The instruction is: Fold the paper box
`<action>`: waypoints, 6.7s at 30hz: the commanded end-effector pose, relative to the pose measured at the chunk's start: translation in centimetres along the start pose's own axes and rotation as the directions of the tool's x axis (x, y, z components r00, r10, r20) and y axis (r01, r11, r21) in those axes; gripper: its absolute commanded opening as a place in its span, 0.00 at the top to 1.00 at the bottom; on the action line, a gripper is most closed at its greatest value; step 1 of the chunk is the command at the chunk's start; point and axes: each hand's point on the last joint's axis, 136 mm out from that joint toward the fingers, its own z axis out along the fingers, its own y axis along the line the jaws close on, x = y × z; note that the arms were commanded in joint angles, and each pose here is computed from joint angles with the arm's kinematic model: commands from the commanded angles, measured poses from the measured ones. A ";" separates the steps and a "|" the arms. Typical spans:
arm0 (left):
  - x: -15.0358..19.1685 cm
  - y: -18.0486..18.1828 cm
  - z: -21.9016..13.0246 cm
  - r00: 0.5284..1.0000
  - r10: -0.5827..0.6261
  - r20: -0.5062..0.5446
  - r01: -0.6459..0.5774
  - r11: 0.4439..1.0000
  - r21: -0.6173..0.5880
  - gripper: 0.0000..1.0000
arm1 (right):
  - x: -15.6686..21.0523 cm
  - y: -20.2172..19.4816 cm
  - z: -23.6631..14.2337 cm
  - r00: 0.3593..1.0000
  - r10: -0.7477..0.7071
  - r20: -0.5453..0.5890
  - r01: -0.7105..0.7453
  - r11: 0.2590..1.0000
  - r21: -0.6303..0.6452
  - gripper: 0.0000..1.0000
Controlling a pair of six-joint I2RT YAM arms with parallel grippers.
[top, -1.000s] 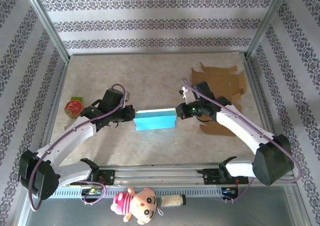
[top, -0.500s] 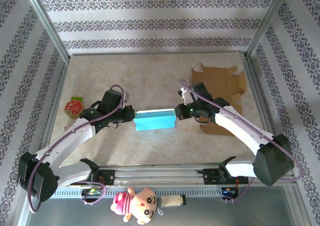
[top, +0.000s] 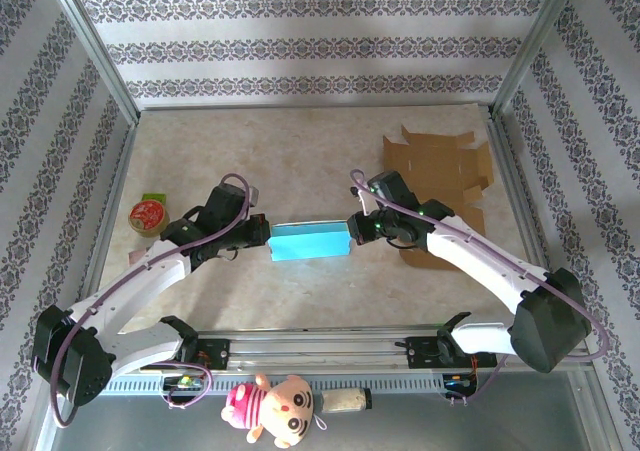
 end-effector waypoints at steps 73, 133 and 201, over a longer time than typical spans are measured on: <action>-0.8 0.7 -3.4 0.926 -0.302 0.227 0.308 0.951 0.011 0.62 | 1.3 -0.6 0.4 0.978 0.206 -0.031 -0.205 0.978 0.032 0.87; 10.9 1.8 2.0 0.921 -0.389 -0.017 0.386 0.919 -0.083 0.75 | 10.5 -1.0 -0.4 0.960 0.233 -0.155 -0.217 0.970 0.110 0.75; -28.2 15.0 10.8 0.815 -0.176 0.553 0.272 0.958 -0.096 0.07 | -28.7 -5.1 7.8 0.952 -0.015 0.305 -0.047 0.980 0.195 0.02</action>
